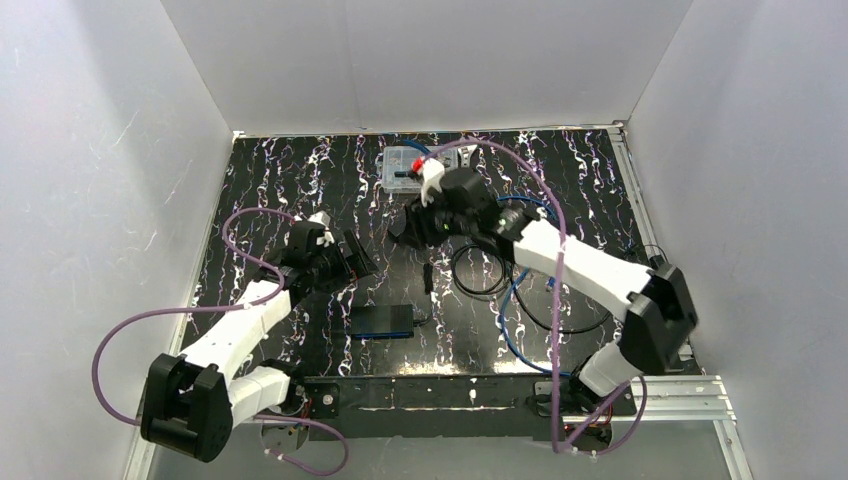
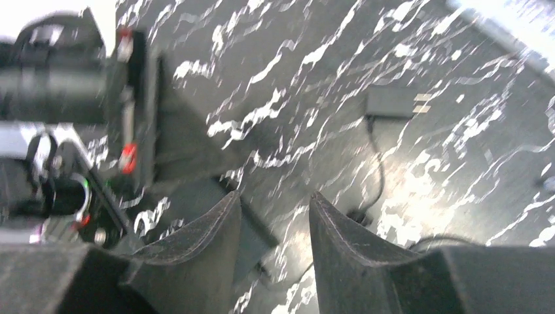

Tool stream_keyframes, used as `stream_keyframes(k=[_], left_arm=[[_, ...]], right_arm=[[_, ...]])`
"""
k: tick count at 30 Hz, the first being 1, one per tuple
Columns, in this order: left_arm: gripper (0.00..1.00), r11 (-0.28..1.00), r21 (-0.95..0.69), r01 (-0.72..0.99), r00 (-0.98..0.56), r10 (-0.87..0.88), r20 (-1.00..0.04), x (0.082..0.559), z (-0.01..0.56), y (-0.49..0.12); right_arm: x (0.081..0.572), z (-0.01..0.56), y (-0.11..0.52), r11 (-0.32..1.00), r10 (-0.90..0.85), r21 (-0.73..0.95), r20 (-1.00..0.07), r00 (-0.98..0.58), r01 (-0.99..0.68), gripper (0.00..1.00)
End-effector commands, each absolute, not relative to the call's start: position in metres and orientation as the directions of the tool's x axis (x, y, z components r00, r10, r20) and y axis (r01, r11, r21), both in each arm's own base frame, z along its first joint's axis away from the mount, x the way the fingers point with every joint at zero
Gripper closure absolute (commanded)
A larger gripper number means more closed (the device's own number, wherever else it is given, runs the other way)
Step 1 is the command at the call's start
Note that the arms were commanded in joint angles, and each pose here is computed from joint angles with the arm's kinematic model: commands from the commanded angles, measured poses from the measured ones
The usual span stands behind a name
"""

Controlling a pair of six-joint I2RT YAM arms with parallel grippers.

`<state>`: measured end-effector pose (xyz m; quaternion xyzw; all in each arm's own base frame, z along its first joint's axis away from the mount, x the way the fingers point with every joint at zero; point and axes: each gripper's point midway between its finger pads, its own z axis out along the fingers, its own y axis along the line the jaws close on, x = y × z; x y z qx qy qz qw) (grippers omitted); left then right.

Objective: Insert the plug into the switch port
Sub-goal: Adjust the switch port at the center of the board.

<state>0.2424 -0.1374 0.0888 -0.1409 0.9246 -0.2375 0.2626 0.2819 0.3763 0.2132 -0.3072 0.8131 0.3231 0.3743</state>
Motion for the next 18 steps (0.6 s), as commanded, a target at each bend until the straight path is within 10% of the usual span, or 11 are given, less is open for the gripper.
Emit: stream_keyframes(k=[1,18], left_arm=[[0.02,0.829,-0.543,-0.135,-0.826,-0.397,-0.401,0.249,0.079,-0.144],[0.02,0.802,-0.573,-0.172,-0.886,-0.38,-0.266,0.224,0.037,-0.155]], right_arm=[[0.216,0.162,0.359,0.571,-0.367,0.311,-0.732,-0.575,-0.76,0.5],[0.069,0.085,0.348,0.395,-0.584,0.406,-0.582,-0.566,-0.824,0.56]])
